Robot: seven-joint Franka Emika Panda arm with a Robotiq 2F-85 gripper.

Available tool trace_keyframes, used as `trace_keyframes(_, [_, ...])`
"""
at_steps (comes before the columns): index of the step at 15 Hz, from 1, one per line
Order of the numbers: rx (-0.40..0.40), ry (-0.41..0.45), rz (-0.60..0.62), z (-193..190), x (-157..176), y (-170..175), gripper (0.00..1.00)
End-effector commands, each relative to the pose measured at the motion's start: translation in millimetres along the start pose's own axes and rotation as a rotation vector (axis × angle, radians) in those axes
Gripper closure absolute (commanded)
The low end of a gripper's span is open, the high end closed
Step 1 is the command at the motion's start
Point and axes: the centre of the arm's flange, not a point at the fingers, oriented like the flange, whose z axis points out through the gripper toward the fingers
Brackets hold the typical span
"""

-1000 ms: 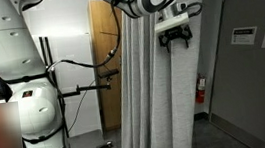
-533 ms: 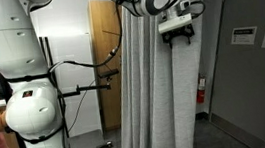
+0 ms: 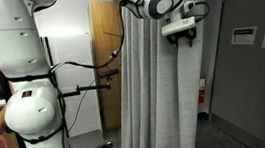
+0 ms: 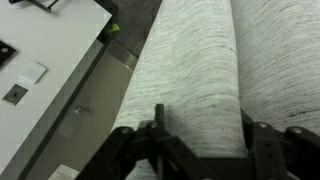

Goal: Draw the curtain closed

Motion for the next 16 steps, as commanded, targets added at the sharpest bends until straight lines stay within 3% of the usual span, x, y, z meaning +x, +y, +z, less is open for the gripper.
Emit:
trace_keyframes(1, [-0.034, 0.015, 0.047, 1, -4, 10, 0.62])
trace_keyframes(6, [-0.087, -0.055, 0.071, -16, -22, 33, 1.0])
trace_keyframes(10, [-0.18, -0.133, 0.125, -36, -44, 54, 1.0])
trace_keyframes(16, [-0.42, -0.341, 0.191, -88, -96, 93, 1.0])
